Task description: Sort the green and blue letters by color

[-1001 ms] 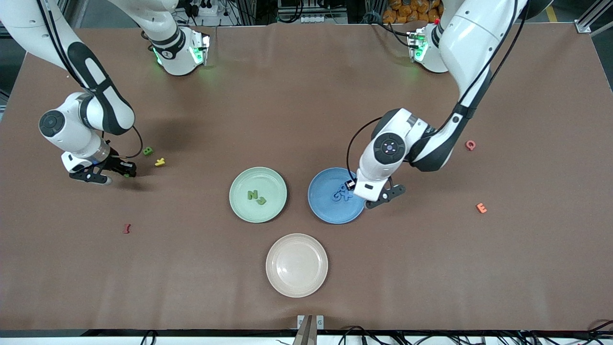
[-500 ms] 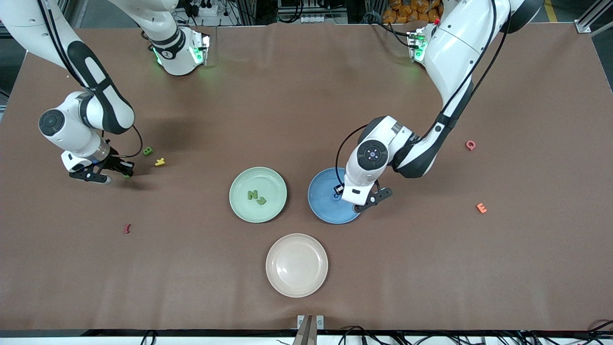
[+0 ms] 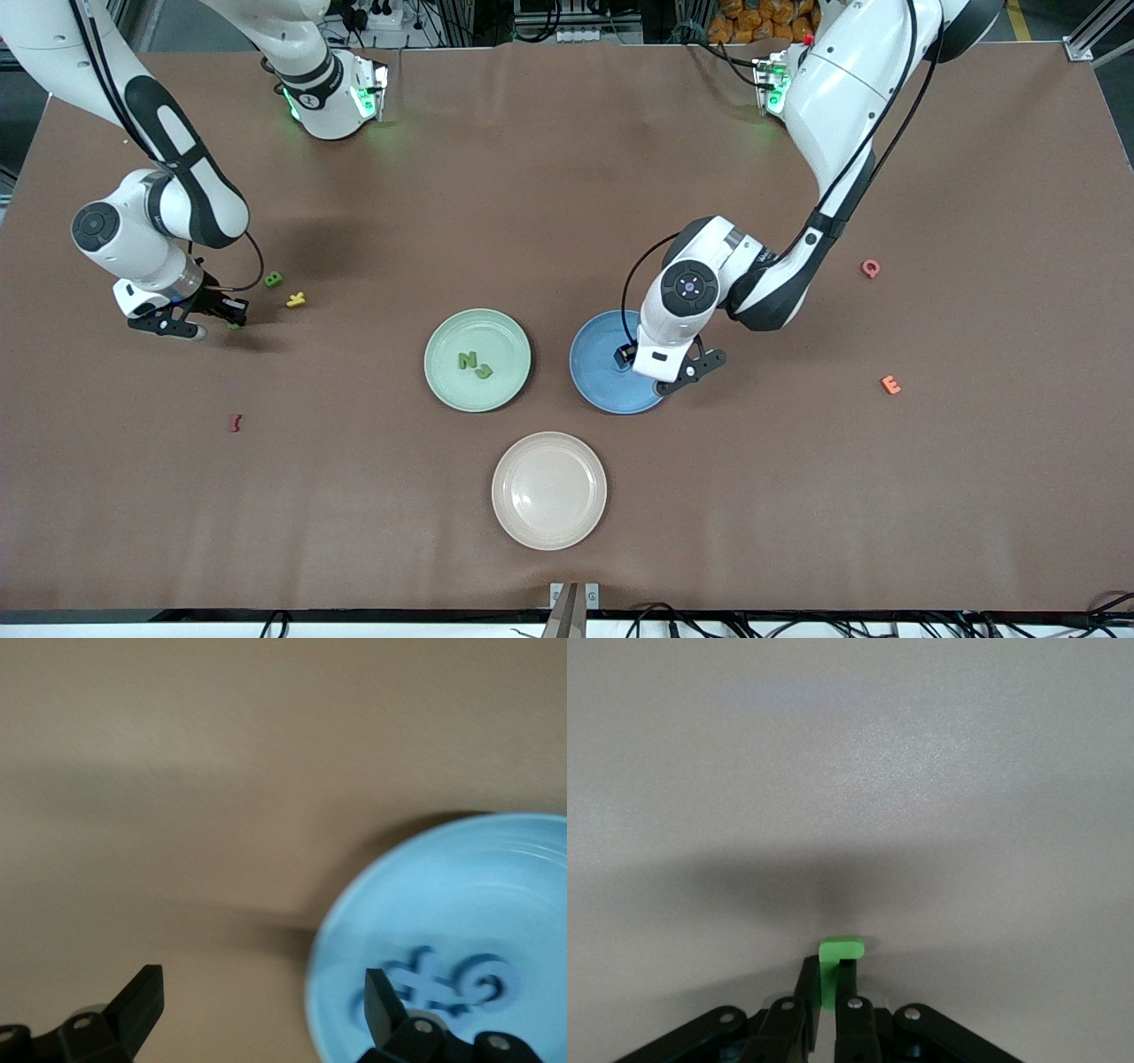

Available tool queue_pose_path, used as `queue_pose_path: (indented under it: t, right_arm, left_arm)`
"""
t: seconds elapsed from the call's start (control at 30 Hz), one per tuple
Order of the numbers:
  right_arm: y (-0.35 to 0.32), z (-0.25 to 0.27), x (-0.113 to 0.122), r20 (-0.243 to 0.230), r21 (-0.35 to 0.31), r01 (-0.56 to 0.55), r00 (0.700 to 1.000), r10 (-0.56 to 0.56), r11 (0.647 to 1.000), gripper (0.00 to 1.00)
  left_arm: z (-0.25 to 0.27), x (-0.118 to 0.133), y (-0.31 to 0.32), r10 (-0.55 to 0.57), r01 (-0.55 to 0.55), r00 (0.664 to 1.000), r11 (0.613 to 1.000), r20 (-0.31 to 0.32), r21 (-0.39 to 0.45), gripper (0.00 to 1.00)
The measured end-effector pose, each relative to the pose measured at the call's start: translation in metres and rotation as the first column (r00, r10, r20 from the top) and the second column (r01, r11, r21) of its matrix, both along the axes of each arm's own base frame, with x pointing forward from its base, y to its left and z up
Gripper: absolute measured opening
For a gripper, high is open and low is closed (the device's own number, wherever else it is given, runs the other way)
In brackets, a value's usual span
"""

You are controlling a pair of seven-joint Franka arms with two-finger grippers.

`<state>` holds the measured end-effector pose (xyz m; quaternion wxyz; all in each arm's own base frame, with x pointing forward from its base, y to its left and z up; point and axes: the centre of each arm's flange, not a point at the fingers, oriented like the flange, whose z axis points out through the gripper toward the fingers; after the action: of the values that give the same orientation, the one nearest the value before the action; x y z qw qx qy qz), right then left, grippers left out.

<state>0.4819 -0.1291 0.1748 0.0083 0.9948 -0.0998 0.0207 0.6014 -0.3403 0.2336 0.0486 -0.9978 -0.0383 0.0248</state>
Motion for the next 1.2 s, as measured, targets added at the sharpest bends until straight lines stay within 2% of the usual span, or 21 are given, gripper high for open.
queue_pose_path:
  t: [0.3, 0.57, 0.87, 1.2]
  right_arm:
    - [0.007, 0.002, 0.002, -0.001, 0.002, 0.014, 1.0, -0.014, 1.0, 0.11]
    - [0.016, 0.012, 0.004, -0.011, 0.007, 0.04, 0.999, -0.04, 0.999, 0.11]
    - [0.084, 0.034, 0.016, -0.016, 0.056, 0.129, 0.992, -0.128, 0.99, 0.11]
    - [0.196, 0.051, 0.023, -0.013, 0.126, 0.266, 0.964, -0.266, 0.956, 0.11]
  left_arm:
    - [0.035, 0.031, 0.079, -0.107, 0.107, 0.994, 0.994, -0.012, 0.003, 1.0]
    - [0.07, 0.046, 0.174, -0.202, 0.201, 0.979, 0.978, -0.016, -0.048, 1.0]
    - [0.101, 0.048, 0.276, -0.248, 0.247, 0.969, 0.967, -0.002, -0.069, 1.0]
    - [0.125, 0.029, 0.269, -0.24, 0.239, 0.971, 0.967, 0.007, -0.084, 1.0]
